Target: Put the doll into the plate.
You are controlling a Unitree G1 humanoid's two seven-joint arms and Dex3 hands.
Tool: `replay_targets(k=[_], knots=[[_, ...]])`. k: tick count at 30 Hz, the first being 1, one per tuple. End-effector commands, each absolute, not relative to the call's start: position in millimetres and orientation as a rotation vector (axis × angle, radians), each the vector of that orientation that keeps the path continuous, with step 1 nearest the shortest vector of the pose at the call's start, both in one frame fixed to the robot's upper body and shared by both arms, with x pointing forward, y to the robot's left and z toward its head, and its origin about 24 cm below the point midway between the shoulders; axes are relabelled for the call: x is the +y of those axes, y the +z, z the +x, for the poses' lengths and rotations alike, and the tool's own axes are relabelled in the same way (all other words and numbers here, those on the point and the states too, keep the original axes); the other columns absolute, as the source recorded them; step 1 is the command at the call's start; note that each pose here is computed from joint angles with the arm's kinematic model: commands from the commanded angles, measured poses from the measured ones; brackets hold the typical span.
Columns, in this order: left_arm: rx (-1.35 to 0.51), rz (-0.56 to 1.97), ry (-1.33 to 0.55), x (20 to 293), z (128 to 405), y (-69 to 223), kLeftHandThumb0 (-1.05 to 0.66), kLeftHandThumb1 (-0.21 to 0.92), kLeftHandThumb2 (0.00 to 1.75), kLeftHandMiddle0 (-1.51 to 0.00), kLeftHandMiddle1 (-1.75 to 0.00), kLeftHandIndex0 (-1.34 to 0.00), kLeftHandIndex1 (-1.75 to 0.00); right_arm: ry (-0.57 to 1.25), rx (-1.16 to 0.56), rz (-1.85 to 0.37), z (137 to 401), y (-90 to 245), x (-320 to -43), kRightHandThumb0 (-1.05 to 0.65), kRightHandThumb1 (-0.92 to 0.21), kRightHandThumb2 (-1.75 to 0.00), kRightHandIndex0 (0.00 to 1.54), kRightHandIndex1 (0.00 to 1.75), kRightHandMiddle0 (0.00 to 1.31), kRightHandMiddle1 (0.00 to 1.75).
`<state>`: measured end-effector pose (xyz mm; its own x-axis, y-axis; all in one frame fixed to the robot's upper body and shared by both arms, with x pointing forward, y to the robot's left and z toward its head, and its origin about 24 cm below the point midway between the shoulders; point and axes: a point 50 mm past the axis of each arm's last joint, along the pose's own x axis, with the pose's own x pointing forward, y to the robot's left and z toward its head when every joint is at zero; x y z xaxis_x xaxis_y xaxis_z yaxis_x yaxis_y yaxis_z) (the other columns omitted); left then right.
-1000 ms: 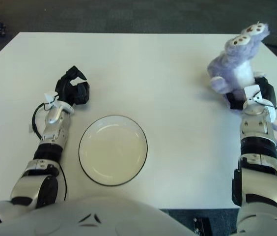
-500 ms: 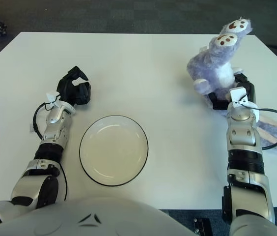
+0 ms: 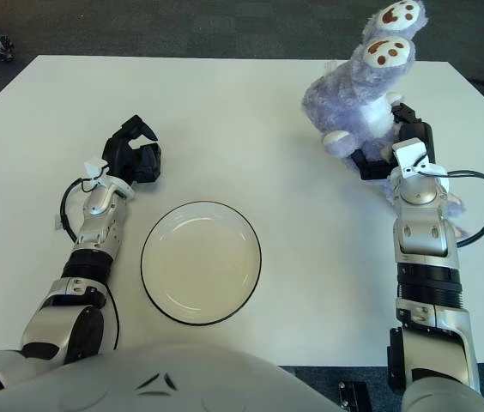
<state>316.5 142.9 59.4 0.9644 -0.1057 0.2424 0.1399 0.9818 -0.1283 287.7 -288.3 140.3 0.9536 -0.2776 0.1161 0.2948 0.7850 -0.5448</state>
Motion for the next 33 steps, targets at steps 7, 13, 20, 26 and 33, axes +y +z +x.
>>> replay_targets(k=[7,13,20,26,33], knots=[[-0.167,-0.143,-0.112,143,308,41,-0.52,0.21,1.44,-1.32,-1.75,-0.7,-1.75,-0.208,-0.095,-0.568,285,155,-263,0.55,-0.12,-1.56,0.77,1.75,1.07,1.75],[-0.166,-0.156,-0.118,141,308,40,-0.52,0.22,1.44,-1.32,-1.75,-0.7,-1.75,-0.137,-0.135,-0.59,284,160,-247,0.56,-0.11,-1.57,0.78,1.75,1.08,1.75],[-0.159,-0.157,-0.123,138,308,40,-0.52,0.22,1.44,-1.32,-1.75,-0.69,-1.75,-0.048,-0.177,-0.666,283,166,-230,0.57,-0.08,-1.61,0.81,1.75,1.09,1.75],[-0.164,-0.144,-0.125,136,308,40,-0.52,0.22,1.43,-1.32,-1.75,-0.69,-1.75,0.045,-0.192,-0.632,282,165,-220,0.58,-0.07,-1.61,0.81,1.75,1.09,1.75],[-0.171,-0.136,-0.124,134,307,40,-0.52,0.22,1.43,-1.33,-1.75,-0.69,-1.75,0.132,-0.23,-0.646,278,163,-203,0.58,-0.07,-1.62,0.82,1.75,1.09,1.75]])
